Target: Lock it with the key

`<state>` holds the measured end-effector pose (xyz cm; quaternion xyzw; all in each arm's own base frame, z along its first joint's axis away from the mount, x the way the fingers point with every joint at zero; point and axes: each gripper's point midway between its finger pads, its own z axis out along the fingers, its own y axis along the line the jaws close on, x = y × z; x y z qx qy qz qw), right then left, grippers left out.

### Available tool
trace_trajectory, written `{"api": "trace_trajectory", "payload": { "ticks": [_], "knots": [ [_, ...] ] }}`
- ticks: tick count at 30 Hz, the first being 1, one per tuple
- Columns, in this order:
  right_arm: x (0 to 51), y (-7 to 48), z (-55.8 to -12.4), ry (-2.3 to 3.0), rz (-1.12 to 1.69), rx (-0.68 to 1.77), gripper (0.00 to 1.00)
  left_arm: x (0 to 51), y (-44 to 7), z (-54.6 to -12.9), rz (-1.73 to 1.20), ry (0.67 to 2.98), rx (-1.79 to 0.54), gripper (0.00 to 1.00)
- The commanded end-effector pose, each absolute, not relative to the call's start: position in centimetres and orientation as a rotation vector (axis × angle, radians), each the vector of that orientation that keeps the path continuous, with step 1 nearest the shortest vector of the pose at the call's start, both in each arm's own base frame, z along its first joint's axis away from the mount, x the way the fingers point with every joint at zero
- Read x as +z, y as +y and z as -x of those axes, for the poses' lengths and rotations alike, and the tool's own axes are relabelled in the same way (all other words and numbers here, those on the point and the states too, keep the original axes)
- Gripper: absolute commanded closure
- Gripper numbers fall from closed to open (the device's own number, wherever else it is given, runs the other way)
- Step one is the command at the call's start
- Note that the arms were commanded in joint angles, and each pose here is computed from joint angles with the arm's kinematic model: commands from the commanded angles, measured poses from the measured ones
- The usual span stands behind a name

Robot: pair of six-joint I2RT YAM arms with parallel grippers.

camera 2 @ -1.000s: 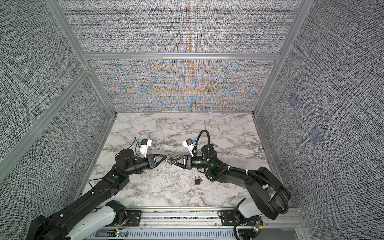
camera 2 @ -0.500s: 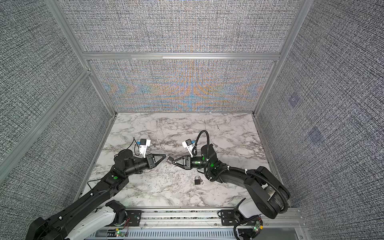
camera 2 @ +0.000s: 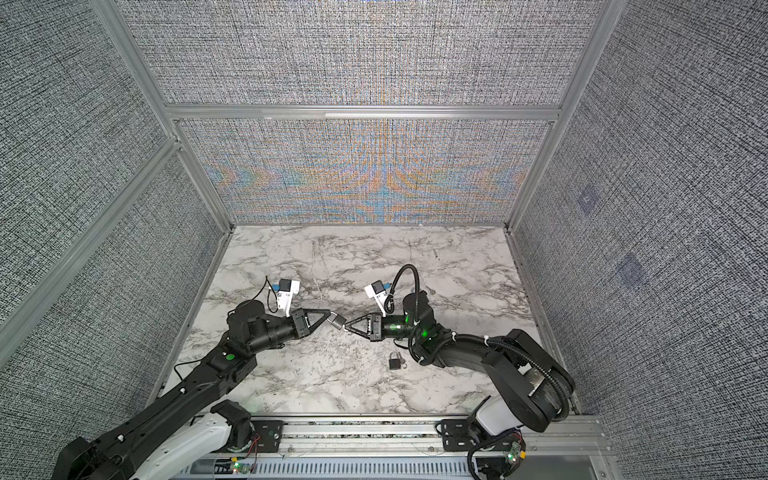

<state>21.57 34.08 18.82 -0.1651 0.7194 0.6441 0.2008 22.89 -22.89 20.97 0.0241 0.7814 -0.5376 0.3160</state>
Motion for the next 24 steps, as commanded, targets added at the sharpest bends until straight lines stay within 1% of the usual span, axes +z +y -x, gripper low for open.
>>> {"api": "trace_trajectory", "payload": {
  "ticks": [1, 11, 16, 20, 24],
  "knots": [
    [19.4, 33.9, -21.2, 1.978, 0.47, 1.831, 1.0, 22.5, -22.6, -23.5, -0.067, 1.983, -1.412, 1.0],
    [18.3, 32.9, -21.1, 2.009, 0.432, 1.806, 1.0, 23.0, -22.1, -23.5, -0.059, 1.968, -1.42, 1.0],
    [18.2, 32.1, -21.7, 2.017, 0.394, 1.762, 1.0, 22.1, -21.9, -23.7, -0.052, 2.002, -1.387, 1.0],
    [17.9, 30.6, -23.1, 2.063, 0.326, 1.63, 1.0, 21.2, -22.4, -23.9, -0.101, 2.045, -1.359, 1.0],
    [17.7, 28.3, -24.2, 2.11, 0.274, 1.445, 1.0, 19.2, -23.4, -24.2, -0.127, 2.162, -1.36, 1.0]
  ]
}}
